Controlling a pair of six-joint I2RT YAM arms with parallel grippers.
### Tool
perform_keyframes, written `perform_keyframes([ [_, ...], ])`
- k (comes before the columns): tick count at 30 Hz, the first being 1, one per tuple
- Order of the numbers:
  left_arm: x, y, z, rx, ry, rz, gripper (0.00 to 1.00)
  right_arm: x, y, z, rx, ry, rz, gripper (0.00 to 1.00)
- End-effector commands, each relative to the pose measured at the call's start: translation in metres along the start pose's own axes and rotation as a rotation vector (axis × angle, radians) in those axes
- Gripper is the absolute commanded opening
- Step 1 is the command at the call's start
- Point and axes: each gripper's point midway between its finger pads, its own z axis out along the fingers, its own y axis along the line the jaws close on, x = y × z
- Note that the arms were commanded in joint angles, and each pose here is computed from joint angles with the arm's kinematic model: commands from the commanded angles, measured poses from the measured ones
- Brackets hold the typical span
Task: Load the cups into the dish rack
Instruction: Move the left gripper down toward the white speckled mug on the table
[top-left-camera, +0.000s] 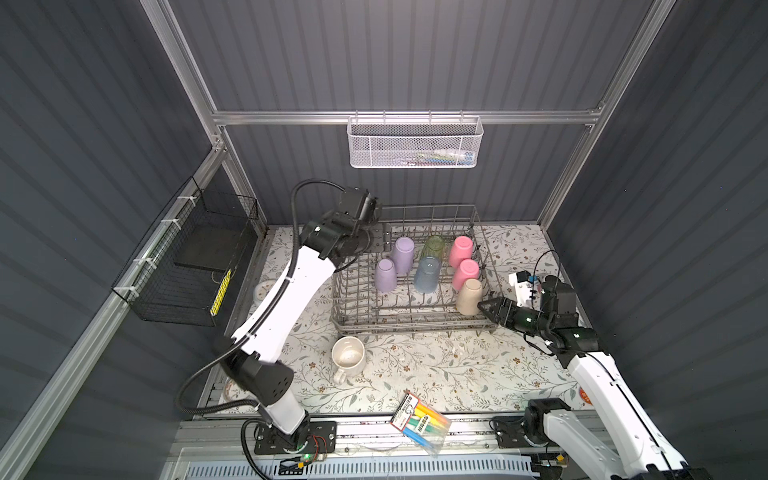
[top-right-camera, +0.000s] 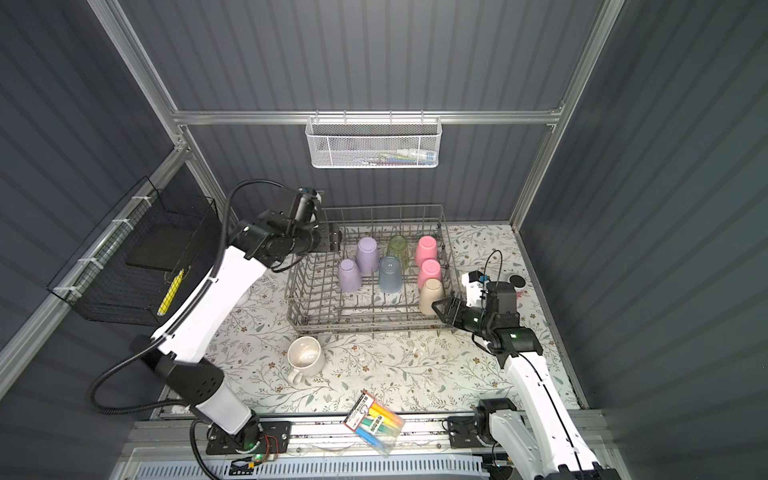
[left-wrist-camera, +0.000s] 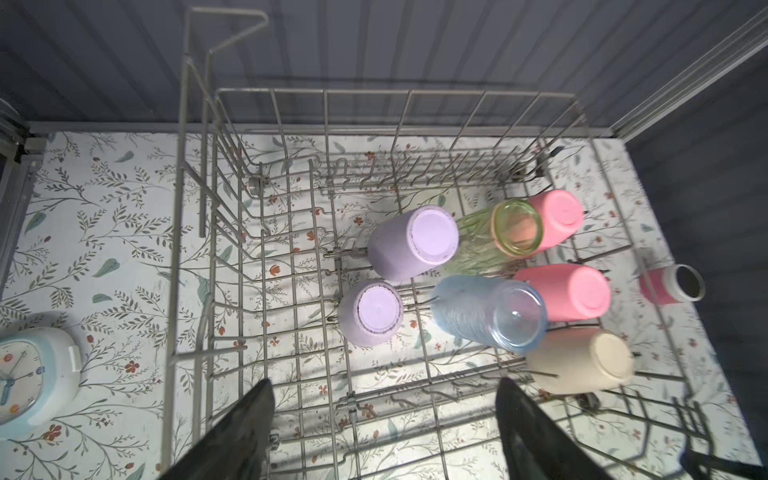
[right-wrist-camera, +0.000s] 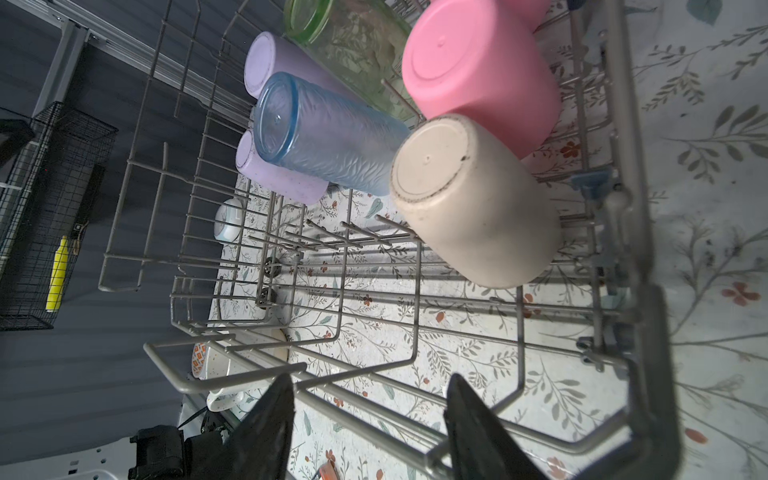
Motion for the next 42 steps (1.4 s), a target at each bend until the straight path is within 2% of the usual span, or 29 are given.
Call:
perform_keyframes([
  [1,0.024,-0.002,-0.023,0.087,0.029,0.018,0.83,-0.001,0.008,-0.003,-0.04,-0.008,-0.017,0.59],
  [5,0.06,0.006,-0.058,0.126,0.069,0.032,0.8,-0.012,0.019,-0.007,-0.066,-0.042,-0.038,0.59],
  [10,0.114,0.028,-0.091,0.077,0.168,0.088,0.78,-0.026,0.035,-0.007,-0.129,-0.056,-0.024,0.6],
  [16,0.158,0.028,-0.115,0.165,0.21,0.109,0.78,-0.036,0.051,-0.006,-0.138,-0.039,-0.043,0.6],
  [21,0.202,0.027,-0.104,0.18,0.317,0.157,0.77,-0.04,0.058,-0.006,-0.12,-0.045,-0.06,0.6],
  [27,0.242,0.041,-0.078,0.105,0.427,0.163,0.75,-0.039,0.059,-0.007,-0.106,-0.042,-0.05,0.6],
  [39,0.272,0.023,-0.027,0.123,0.458,0.117,0.73,-0.027,0.052,-0.007,-0.088,-0.016,-0.04,0.61],
  [42,0.287,0.028,-0.016,0.063,0.51,0.152,0.7,-0.023,0.049,-0.008,-0.082,-0.012,-0.038,0.61],
])
